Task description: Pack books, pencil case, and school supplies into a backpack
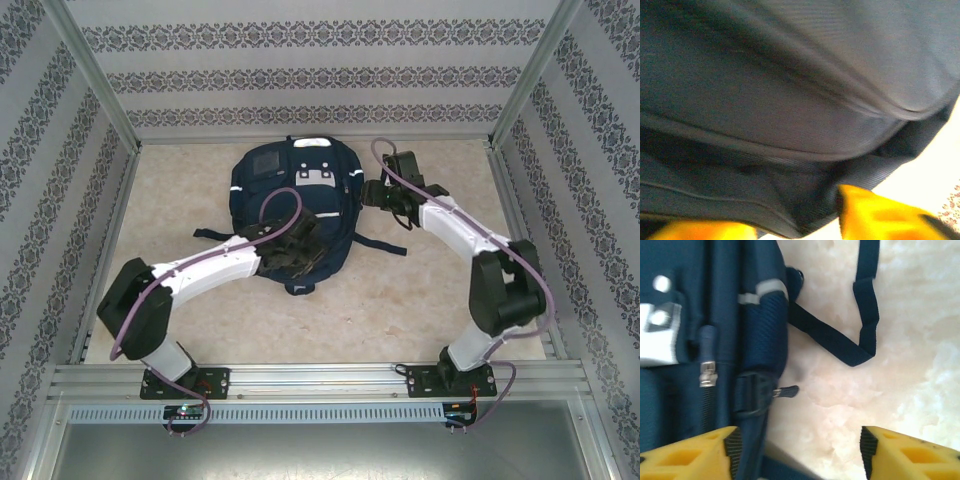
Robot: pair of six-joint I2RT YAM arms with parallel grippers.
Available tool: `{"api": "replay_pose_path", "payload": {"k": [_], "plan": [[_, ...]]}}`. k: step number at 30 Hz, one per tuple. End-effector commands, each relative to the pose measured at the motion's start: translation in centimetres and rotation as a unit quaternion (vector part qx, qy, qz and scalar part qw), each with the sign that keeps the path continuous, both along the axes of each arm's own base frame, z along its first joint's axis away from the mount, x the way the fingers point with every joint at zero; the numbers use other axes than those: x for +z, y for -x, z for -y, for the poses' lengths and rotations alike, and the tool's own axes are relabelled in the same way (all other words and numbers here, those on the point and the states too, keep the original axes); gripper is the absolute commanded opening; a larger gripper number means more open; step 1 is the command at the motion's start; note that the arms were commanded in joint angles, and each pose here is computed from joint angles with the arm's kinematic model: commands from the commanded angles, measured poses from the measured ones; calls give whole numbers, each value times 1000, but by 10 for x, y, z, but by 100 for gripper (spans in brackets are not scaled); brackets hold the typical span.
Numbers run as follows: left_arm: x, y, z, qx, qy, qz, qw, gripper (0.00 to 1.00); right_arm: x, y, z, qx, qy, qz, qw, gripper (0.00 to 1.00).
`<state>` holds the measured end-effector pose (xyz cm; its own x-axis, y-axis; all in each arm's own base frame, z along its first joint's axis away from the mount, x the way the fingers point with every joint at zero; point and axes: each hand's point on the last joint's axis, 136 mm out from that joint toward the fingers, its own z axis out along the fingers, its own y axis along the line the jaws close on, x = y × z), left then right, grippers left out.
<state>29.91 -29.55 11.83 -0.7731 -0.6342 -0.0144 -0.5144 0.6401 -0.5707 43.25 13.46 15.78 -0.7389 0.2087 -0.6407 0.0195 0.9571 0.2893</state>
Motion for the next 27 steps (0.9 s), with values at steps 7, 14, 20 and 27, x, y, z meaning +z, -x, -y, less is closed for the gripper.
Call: {"api": "replay_pose_path", "payload": {"k": [7,14,20,27], "plan": [[65,-10,-15,-91,-96,93,987,100,34,52,39,-39,26,58,997,98],[114,-6,-112,-93,-268,182,942,100,45,81,79,-103,25,102,989,98],[134,-15,-241,-11,-467,213,858,100,42,87,93,-95,66,174,978,98],[53,-40,-331,-13,-558,194,807,100,3,82,113,-66,191,172,964,98]]}}
